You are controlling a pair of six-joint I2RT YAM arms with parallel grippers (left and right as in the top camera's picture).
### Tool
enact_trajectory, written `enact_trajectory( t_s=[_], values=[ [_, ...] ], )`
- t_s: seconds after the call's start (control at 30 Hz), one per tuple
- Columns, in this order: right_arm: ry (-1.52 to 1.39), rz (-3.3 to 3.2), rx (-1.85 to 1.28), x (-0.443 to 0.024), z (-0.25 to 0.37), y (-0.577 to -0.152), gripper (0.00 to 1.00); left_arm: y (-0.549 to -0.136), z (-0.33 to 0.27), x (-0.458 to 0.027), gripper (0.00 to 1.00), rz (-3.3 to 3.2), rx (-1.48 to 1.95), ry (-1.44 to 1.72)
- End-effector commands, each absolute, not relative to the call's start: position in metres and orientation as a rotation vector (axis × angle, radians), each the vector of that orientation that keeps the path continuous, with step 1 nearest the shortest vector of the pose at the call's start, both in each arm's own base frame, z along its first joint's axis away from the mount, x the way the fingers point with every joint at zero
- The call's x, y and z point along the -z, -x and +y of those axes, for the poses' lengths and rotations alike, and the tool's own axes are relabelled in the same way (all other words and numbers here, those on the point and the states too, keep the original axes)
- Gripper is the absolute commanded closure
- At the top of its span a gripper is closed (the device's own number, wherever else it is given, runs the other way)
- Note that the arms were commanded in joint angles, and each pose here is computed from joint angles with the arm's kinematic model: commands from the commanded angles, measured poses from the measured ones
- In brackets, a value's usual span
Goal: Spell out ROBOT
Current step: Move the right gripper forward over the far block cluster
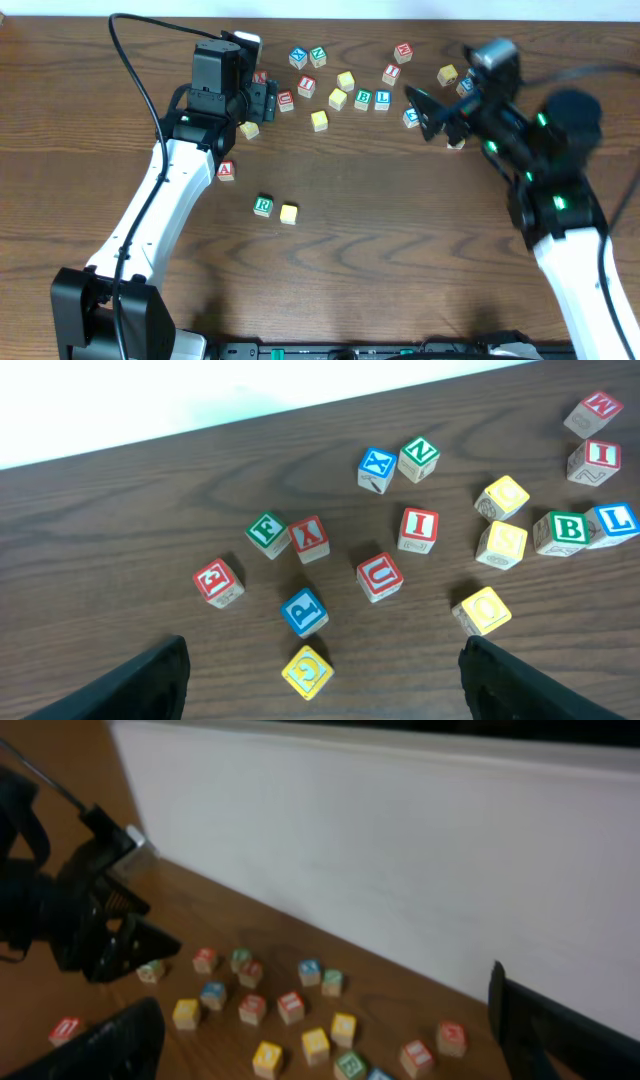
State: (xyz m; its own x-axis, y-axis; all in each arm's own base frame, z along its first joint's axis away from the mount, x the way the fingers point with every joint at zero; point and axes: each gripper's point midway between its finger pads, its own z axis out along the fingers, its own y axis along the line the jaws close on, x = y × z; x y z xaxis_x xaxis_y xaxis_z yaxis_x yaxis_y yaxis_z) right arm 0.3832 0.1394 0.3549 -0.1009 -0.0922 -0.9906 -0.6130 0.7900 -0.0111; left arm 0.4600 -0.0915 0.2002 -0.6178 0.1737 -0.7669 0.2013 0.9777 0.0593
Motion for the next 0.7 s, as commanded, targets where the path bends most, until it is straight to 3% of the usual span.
enact_trajectory(
  t_s=[0.0,0.47,0.67],
  values=[
    [0.693,1.612,-0.468,-0.369,0.162,-0.397,0.01,-0.458,-0.085,-0.205,0.12,2.238,-0.004,-0.268],
    [0.786,1.854,-0.335,-0.326,0.191,-0.48,0.01,-0.457,-0.085,-0.204,0.1,2.245,-0.006,-0.272],
    [0.818,1.972,-0.368,-0.286,0.205,-0.502,0.01,-0.454,-0.085,-0.2,0.1,2.264,-0.009,-0.275]
  ],
)
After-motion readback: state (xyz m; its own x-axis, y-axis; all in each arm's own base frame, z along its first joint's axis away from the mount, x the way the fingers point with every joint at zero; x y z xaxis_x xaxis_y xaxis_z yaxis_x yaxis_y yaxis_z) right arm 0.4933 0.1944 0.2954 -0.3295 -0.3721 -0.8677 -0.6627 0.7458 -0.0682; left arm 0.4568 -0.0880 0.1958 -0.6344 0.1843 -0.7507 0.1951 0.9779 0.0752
